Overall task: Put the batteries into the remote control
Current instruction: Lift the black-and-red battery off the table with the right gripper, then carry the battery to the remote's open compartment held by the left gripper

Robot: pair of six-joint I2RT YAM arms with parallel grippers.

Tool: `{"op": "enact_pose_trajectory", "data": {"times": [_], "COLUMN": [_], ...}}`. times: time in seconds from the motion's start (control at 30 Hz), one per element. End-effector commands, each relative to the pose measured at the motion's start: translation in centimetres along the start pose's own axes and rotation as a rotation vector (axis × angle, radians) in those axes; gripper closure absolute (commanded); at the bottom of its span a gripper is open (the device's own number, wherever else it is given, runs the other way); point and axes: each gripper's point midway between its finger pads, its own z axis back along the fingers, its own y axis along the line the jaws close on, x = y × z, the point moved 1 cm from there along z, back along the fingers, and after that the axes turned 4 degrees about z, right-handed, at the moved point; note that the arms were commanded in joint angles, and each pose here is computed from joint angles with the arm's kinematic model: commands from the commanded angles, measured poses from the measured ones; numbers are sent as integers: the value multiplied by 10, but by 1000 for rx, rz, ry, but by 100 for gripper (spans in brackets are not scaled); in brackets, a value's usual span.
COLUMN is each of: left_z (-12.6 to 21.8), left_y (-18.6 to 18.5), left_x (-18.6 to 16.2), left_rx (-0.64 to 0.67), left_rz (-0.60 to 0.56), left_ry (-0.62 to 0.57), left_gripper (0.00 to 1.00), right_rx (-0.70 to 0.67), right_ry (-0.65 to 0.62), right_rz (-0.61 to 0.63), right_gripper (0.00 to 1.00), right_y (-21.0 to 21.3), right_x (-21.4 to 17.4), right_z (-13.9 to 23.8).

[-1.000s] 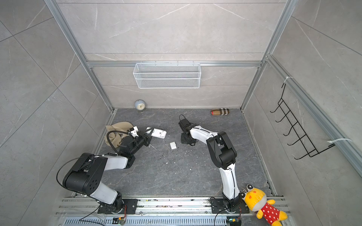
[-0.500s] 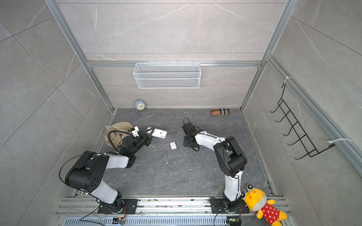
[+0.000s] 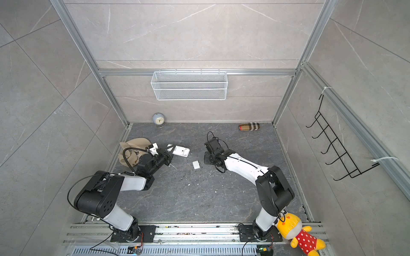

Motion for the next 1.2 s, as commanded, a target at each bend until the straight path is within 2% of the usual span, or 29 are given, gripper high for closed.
{"op": "enact_pose_trajectory", "data": {"times": [0.0,0.1,0.27,0.47,0.77,1.17], "left_z": [-7,-9,-13,-23,-27,-27], "left_y": [-25,-22,-32,-46,-56,-57], "left_x": [-2,-2,-2,-12,-12,-10], "left_rx": [-90,-92,-165,-200,-226,-230], "left_rz": [-61,-72,-111,-195,-191,-154], "left_ry": [7,-2,-47,-70,-96,-102], "left_gripper": [96,96,96,96,96,97], "right_rx": [31,74,140,158,136,107], "right_ry": [-67,-102,-157,-214,-244,-212], "right_rz": [-4,-9,-29,-22,-8,-29], "right_gripper": [93,92,91,91,91,90], "right_y": [15,34,67,94,104,105], "right_x": [14,24,44,69,85,78], "right_z": [21,37,59,72,70,45]}}
